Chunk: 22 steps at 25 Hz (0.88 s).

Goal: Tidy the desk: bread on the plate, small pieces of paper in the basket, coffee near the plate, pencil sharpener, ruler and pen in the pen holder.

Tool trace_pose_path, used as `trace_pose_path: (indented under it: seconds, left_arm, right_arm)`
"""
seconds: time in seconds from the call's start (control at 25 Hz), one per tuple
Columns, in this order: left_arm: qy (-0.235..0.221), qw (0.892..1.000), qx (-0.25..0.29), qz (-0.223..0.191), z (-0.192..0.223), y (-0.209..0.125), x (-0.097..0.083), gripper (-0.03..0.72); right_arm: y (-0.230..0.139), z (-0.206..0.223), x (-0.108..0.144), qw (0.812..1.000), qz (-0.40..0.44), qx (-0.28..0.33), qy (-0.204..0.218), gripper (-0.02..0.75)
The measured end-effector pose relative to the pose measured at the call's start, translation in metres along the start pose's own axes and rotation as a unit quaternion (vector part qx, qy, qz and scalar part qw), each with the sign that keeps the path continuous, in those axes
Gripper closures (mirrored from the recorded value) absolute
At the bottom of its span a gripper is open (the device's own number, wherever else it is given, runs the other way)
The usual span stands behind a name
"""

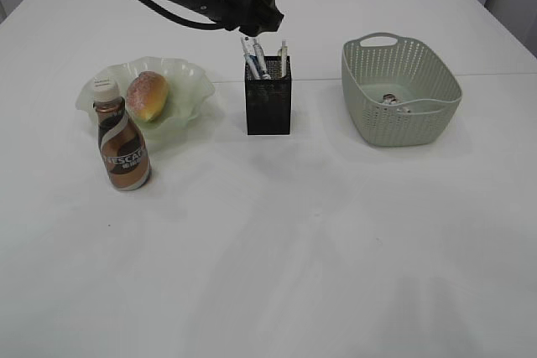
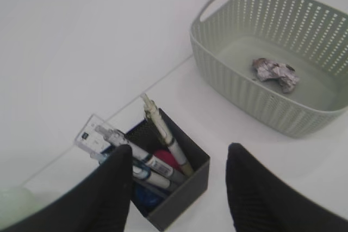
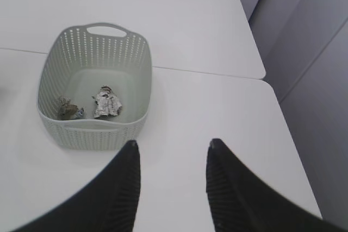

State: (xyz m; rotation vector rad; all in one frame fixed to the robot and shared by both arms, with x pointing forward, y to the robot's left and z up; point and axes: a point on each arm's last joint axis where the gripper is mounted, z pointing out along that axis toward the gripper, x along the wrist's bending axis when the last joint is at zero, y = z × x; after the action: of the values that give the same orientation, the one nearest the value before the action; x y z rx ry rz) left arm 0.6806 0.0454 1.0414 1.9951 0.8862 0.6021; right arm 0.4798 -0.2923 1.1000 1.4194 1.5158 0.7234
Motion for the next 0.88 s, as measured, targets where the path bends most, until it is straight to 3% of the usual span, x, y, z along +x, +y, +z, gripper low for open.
trace_pose_path:
  seconds: [0.28,0.52,0.72,0.88]
  left_arm:
    - [-0.002,0.992,0.1,-0.074,-0.024,-0.003,-0.002,0.285]
    - [0.045,0.965,0.21,-0.152,-0.052,-0.008,0.002,0.285]
    - [0.074,0.947,0.269,-0.155,-0.08,0.008,0.007,0.285]
    - [0.087,0.951,0.254,-0.151,-0.102,0.03,0.011,0.285]
  right_arm:
    - [-0.002,-0.001,-0.003,1.0,-0.006,0.011,-0.016,0.409]
    - [-0.004,-0.004,-0.007,0.999,-0.004,0.022,-0.032,0.409]
    - [-0.007,-0.006,-0.011,0.998,0.003,0.042,-0.049,0.409]
    - [-0.008,-0.016,-0.013,0.997,0.046,0.05,-0.047,0.409]
